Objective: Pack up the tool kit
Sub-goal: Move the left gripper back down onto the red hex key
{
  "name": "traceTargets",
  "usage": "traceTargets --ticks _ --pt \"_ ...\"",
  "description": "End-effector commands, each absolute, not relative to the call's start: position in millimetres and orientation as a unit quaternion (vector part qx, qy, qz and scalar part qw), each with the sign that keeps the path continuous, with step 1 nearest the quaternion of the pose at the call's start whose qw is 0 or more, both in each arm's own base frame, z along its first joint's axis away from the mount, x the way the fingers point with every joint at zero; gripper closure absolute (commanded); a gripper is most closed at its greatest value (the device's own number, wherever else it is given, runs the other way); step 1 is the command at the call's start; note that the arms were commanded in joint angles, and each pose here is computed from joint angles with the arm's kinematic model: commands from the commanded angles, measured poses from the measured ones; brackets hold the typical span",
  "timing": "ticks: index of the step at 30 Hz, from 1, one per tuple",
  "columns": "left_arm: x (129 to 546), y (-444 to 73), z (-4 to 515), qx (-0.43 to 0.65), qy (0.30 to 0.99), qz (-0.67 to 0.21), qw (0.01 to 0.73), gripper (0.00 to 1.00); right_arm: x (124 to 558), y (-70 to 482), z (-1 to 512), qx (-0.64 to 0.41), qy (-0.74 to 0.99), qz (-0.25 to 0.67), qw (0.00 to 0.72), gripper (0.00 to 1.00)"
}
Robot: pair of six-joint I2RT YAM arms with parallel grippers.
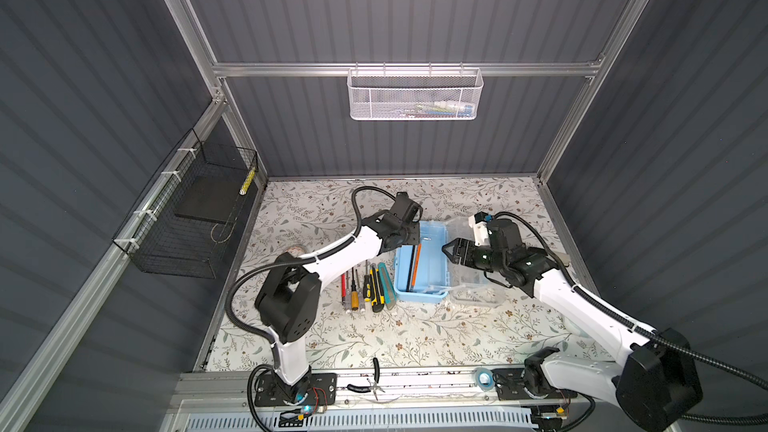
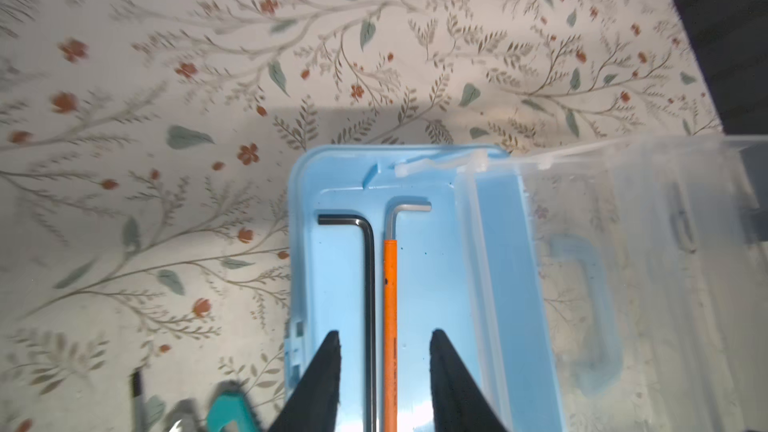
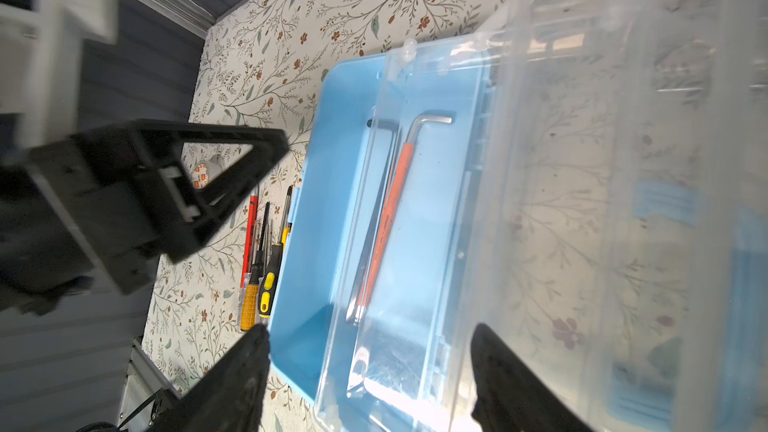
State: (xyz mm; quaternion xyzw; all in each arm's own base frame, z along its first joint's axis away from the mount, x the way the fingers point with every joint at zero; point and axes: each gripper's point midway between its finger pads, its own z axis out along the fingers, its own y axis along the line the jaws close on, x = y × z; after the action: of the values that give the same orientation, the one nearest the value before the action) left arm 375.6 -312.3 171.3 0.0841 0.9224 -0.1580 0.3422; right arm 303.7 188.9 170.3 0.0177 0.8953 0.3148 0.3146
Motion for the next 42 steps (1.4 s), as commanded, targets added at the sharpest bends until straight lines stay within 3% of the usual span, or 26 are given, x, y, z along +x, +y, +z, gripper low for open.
traceTargets --ticks 1,9,14,25,42 --pt "362.0 -258.2 178.5 0.078 0.927 -0.082 0.358 0.62 298.5 189.7 184.4 0.006 0.888 0.326 0.323 0.24" --pt "342.7 -148.7 148.7 0.012 0.947 -0.016 0.319 0.61 289.9 206.5 200.3 -0.026 0.883 0.338 0.325 0.25" --pt "337.4 -116.5 110.8 -0.017 0.958 -0.002 0.287 0.61 289.8 216.9 196.4 -0.037 0.886 0.337 0.316 0.25" --pt "339.2 -108.1 56.4 -0.045 0.968 -0.026 0.246 0.72 285.2 229.2 186.0 -0.04 0.889 0.347 0.297 0.25" --pt "341.1 -100.6 19.6 -0.058 0.975 -0.011 0.214 0.8 288.5 230.6 173.1 -0.039 0.896 0.337 0.286 0.25"
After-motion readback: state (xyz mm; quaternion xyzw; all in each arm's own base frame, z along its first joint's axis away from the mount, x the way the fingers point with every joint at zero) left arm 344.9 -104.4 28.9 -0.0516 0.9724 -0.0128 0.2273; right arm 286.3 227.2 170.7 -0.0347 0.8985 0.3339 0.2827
